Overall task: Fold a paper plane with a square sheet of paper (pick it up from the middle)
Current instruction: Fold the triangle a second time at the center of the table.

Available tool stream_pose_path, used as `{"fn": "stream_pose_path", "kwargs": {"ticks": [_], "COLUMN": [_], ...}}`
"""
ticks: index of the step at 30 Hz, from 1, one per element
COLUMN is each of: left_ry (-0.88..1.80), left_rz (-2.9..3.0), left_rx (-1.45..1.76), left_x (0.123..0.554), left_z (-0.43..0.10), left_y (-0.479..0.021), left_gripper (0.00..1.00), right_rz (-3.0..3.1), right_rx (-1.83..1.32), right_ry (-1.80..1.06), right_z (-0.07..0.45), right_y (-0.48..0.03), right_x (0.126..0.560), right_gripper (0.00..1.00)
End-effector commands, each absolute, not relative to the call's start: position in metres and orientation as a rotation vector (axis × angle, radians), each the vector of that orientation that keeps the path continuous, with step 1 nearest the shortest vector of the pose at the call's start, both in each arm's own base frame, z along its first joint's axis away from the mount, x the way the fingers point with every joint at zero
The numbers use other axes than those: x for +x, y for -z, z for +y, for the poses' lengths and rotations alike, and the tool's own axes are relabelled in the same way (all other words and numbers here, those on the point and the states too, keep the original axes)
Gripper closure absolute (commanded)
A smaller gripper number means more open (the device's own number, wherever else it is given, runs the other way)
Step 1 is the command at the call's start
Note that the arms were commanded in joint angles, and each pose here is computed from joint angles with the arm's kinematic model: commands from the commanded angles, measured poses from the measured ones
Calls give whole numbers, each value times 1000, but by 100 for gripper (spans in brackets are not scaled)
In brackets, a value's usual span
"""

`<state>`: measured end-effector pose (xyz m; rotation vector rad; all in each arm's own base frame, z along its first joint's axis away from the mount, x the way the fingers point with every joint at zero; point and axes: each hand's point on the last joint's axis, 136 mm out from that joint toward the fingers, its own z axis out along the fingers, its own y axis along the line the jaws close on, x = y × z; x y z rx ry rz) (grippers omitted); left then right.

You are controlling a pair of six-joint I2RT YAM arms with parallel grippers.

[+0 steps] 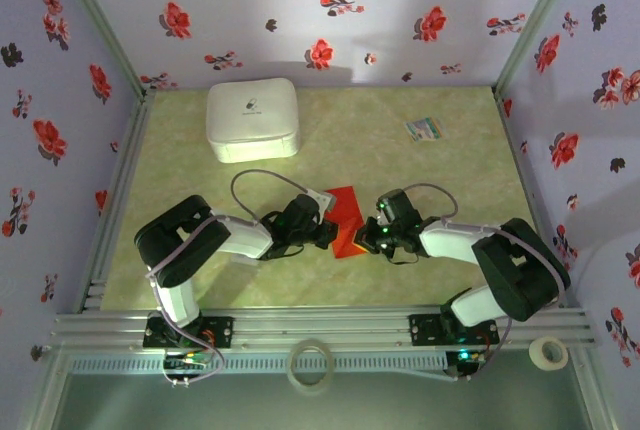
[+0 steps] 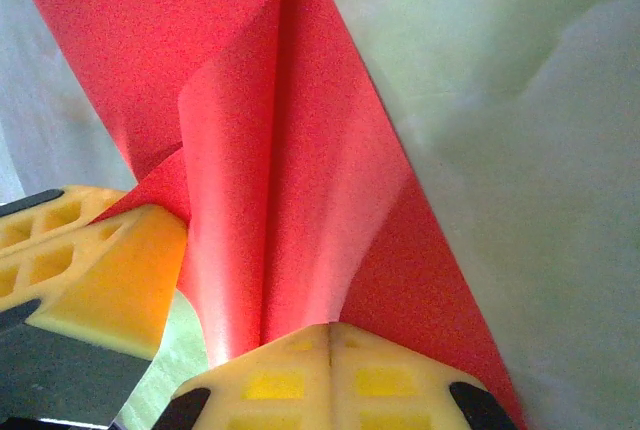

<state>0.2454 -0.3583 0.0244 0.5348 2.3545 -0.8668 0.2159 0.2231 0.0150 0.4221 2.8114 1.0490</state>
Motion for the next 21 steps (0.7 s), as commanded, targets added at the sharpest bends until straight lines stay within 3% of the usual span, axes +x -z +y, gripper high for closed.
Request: {"fn": "stream_pose_path", "kwargs": {"ticks": [1,12,21], "left_ry": [836,840,844], "left_rz": [2367,2392,2407], "left_rx": [549,537,525], "left_x": [247,245,240], "left_z": [-354,-353,-348], "left_y": [-18,-9,-6], "left_gripper": [99,99,100], "right_rz": [2881,2865,2661], "right_rx": [458,445,392], "right_ry": [-912,-938,-1223], "right_z": [205,209,242], "right_y": [6,1,-54], "right_x": [207,210,240], "right_gripper": [98,97,97]}}
